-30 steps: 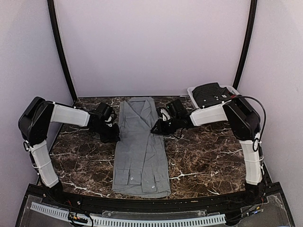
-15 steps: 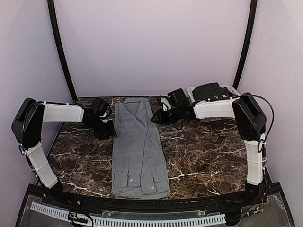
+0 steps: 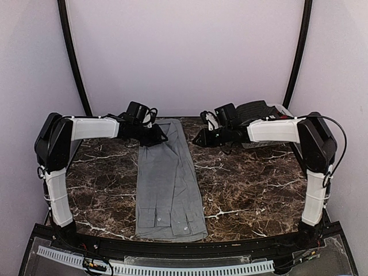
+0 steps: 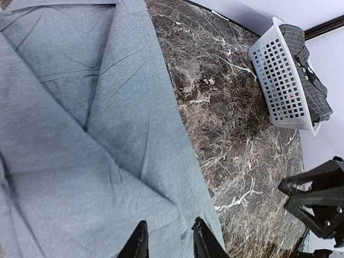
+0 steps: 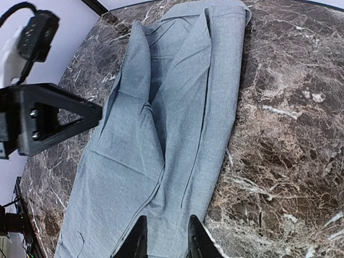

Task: Fold and stack the long sleeve shirts
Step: Move the rectangle-folded shirt to the center of the board.

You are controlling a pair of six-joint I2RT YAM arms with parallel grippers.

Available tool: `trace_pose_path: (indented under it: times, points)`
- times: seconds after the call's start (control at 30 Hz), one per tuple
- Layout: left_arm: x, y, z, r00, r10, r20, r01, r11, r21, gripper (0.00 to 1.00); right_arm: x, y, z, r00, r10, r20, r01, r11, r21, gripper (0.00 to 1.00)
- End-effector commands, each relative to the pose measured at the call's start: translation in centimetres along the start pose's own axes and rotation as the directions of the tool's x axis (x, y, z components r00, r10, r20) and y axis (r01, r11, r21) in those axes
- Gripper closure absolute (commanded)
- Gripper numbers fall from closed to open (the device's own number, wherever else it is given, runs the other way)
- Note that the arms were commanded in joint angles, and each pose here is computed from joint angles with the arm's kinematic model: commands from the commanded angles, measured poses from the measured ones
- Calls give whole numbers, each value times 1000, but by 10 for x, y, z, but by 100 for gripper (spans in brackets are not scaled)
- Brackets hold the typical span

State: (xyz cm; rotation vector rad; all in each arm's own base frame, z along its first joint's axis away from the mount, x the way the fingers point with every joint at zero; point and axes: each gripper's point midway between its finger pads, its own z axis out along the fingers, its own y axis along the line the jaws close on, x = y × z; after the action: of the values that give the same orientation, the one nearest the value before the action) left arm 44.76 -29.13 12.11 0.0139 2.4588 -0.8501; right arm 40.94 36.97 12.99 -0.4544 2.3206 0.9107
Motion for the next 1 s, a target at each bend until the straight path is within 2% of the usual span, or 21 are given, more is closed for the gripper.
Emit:
trace_pose_path:
  times: [0.0,0.33,0.57,0.77,0.97]
  points:
    - [-17,-17,37,1000,4,10,-5,992,123,74,-1,2,-14,1000,-17,14,17,1000,10,77]
    - [-19,13,92,998,-50,-27,54,987,152,78,12,-4,-26,1000,-12,-11,12,1000,27,77]
    - [-30,-4,87,999,-26,-31,32,978,204,78,13,-2,-33,1000,-16,-12,16,999,30,77]
    - [-60,-36,67,999,-1,49,-13,958,287,76,11,-2,-34,1000,-21,-7,21,999,36,77]
    - [-74,-26,92,997,-20,73,1,967,254,76,15,-5,-29,1000,-12,-22,13,999,35,77]
